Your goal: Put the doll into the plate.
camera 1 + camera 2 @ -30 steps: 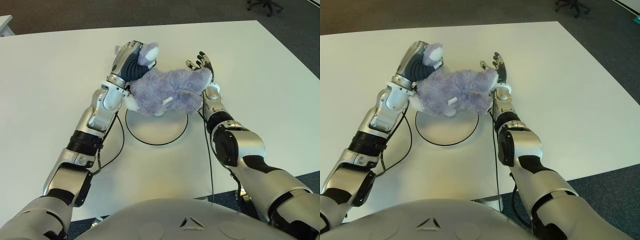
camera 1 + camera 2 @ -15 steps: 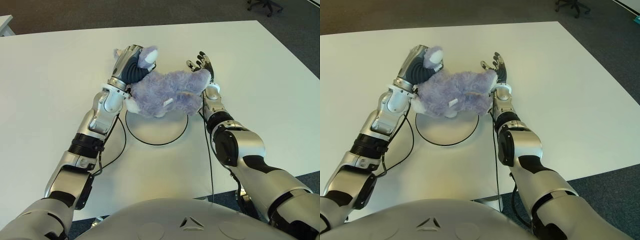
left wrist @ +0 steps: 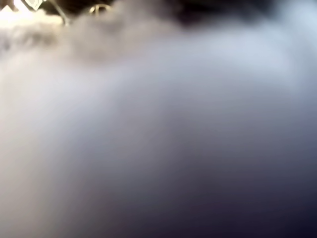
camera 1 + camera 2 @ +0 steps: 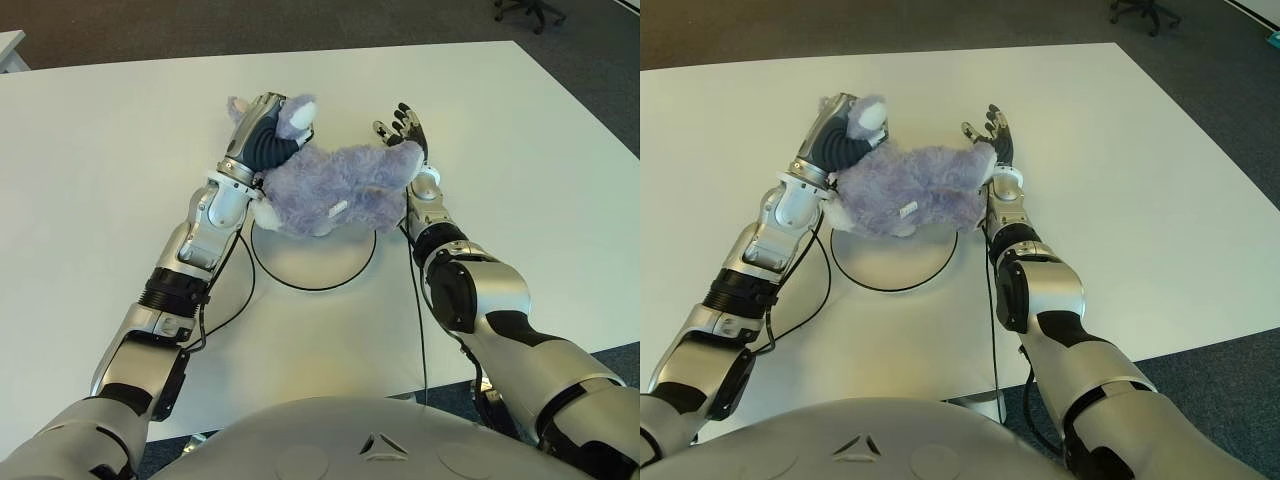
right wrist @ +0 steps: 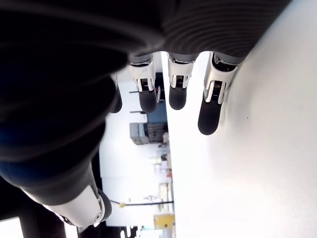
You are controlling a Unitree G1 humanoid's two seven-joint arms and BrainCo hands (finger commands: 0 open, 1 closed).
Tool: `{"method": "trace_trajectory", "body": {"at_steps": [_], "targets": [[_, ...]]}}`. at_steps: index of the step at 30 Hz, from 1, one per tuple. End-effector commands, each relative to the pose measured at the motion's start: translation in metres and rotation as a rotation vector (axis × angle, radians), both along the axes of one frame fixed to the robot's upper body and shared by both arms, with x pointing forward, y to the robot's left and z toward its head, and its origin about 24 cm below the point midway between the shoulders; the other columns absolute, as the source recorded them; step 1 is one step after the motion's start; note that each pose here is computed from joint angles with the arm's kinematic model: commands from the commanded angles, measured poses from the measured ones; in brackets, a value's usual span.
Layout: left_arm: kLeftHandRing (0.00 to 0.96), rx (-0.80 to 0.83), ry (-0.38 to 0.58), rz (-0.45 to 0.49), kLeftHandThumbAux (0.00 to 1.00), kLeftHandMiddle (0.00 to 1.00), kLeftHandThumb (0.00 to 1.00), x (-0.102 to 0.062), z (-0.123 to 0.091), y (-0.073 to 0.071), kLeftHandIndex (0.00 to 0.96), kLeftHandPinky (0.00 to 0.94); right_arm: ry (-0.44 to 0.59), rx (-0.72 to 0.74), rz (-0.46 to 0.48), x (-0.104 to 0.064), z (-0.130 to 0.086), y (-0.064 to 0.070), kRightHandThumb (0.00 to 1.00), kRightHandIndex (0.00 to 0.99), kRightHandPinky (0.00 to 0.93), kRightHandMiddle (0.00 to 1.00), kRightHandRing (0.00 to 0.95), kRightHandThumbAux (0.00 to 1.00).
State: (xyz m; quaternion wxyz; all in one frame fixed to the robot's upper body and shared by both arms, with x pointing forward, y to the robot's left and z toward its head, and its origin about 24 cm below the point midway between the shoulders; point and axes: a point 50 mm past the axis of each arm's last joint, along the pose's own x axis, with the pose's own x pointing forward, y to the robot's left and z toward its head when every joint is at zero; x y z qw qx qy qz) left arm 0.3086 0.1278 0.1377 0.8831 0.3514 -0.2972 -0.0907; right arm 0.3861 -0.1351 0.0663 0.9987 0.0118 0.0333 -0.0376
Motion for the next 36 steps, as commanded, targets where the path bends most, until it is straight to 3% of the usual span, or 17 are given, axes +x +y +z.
{"method": "trace_trajectory", "body": {"at_steps": [1, 18, 26, 36], "targets": [[0.906, 0.006, 0.031, -0.009, 0.677, 0.930, 0.789, -0.002, -0.010, 0.003, 0.870, 0.894, 0.153, 0.009, -0.005, -0.016, -0.036, -0.001, 0.352, 0.058, 0.000, 0.005, 0.000, 0.791], [0.880, -0.065, 0.097, -0.088, 0.674, 0.873, 0.758, -0.008, -0.014, 0.004, 0.794, 0.889, 0.151, 0.008, -0.005, -0.016, -0.036, -0.001, 0.357, 0.049, 0.000, 0.003, 0.000, 0.794], [0.853, -0.121, 0.155, -0.154, 0.645, 0.841, 0.824, -0.013, -0.017, 0.005, 0.762, 0.872, 0.151, 0.005, -0.004, -0.016, -0.036, 0.000, 0.340, 0.052, 0.000, 0.006, 0.000, 0.787], [0.832, -0.122, 0.184, -0.171, 0.618, 0.813, 0.821, -0.017, -0.020, 0.006, 0.717, 0.834, 0.152, 0.001, -0.003, -0.017, -0.037, 0.000, 0.325, 0.050, 0.000, 0.005, 0.000, 0.789]]}}
